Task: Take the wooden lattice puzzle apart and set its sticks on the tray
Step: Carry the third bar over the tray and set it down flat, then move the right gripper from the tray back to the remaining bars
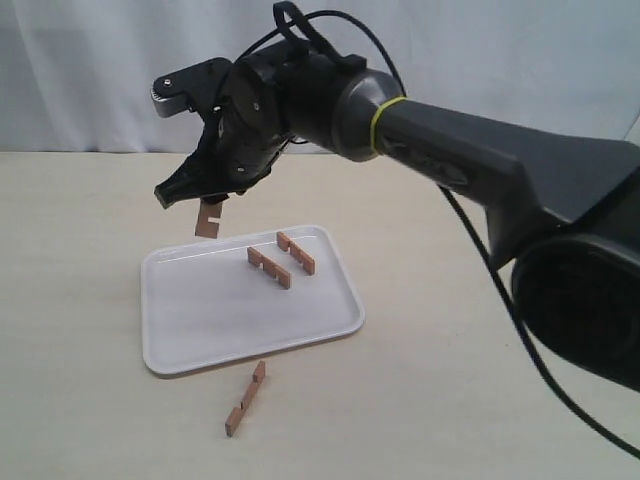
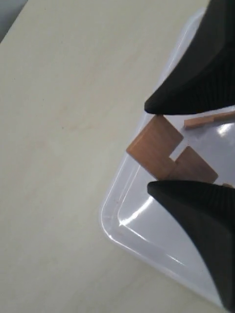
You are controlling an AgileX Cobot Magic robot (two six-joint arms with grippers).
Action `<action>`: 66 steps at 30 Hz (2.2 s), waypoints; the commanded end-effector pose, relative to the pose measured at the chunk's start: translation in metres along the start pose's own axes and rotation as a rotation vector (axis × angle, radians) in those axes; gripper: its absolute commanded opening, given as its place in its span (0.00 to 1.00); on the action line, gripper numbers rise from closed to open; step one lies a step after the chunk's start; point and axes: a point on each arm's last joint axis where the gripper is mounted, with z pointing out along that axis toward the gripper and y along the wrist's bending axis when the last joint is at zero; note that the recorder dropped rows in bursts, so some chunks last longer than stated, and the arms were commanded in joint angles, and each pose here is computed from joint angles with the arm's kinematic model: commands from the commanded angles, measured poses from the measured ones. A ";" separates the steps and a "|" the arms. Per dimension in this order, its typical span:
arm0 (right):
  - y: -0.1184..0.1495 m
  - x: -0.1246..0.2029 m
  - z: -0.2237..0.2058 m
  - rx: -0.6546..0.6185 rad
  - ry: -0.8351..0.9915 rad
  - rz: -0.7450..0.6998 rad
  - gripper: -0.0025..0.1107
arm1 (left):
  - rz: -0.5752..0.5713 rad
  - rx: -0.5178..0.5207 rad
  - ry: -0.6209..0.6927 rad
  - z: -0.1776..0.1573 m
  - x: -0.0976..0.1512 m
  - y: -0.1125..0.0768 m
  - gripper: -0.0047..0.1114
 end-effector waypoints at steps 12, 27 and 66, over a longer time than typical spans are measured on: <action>0.006 0.031 0.072 -0.025 0.126 0.003 0.06 | 0.003 -0.001 -0.009 0.000 0.000 0.000 0.04; 0.008 0.038 0.083 -0.024 0.150 0.026 0.35 | 0.003 -0.001 -0.009 0.000 0.000 0.000 0.04; 0.022 0.067 -0.040 -0.360 0.463 -0.311 0.59 | 0.003 -0.001 -0.009 0.000 0.000 0.000 0.04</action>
